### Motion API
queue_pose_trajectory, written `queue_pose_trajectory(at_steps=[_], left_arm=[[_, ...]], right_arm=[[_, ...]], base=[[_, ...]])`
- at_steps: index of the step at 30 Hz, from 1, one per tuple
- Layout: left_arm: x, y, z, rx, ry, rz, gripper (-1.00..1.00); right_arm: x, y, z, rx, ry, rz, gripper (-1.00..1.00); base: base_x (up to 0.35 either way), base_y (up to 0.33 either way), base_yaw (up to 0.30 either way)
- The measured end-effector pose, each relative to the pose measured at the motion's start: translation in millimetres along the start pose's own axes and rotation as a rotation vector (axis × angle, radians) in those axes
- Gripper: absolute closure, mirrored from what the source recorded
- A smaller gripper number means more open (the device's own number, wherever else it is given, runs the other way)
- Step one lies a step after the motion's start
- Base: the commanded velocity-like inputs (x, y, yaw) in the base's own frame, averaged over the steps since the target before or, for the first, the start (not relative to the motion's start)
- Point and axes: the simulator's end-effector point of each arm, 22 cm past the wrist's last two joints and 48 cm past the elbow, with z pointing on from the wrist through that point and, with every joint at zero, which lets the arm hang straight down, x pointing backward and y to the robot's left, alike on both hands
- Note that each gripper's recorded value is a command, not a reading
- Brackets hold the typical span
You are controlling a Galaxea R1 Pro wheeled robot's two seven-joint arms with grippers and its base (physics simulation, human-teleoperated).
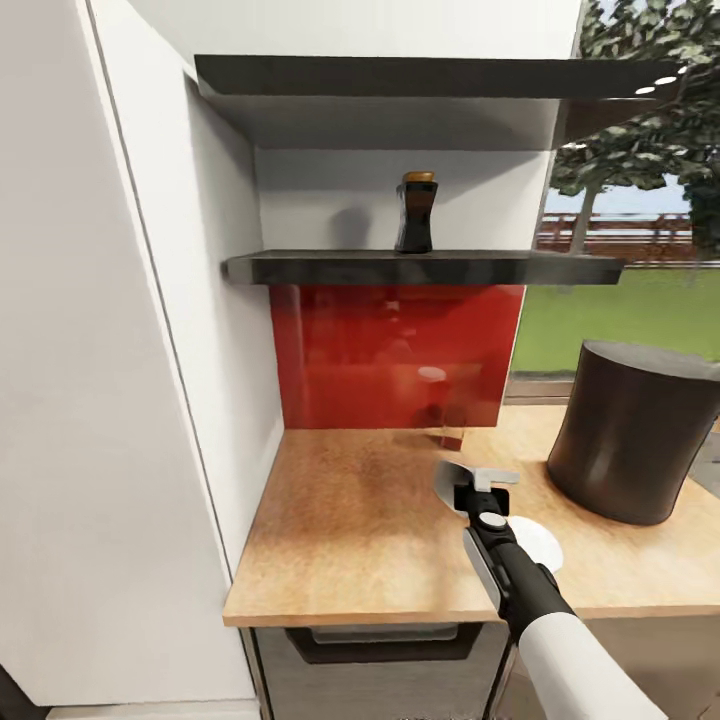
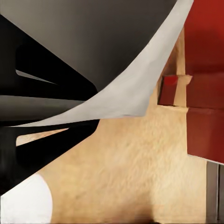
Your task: Set up a coffee station on the kitchen countertop: keep the coffee maker on the countertop, move the bottle of coffee from the kitchen shelf to the counter next to the coffee maker, place a paper coffee filter on top of the coffee maker, put the saucer next to the coffee maker with the coffee cup on the saucer, and place the electric kettle next to the coffee maker.
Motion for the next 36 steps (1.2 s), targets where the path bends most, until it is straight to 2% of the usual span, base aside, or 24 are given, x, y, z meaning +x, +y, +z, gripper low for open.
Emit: queue_pose_trajectory(at_steps=[4, 16, 36], left_arm=[[-0.1, 0.0, 0.0, 0.0, 0.0, 0.0, -1.0], [0.0, 0.6, 0.0, -0.002, 0.0, -0.003, -1.0], [2.5, 0.3, -0.1, -0.001, 0.005, 0.0, -1.0]], right_arm=[[0.0, 1.1, -0.3, -0.001, 0.0, 0.001, 1.0], [-0.9, 5.2, -1.3, -0.006, -0.001, 0.003, 1.0], [5.3, 6.4, 0.8, -0.008, 0.01, -0.001, 1.0]], base=[[0.0, -0.22, -0.279], [0.0, -0.269, -0.017], [-0.006, -0.007, -0.238]])
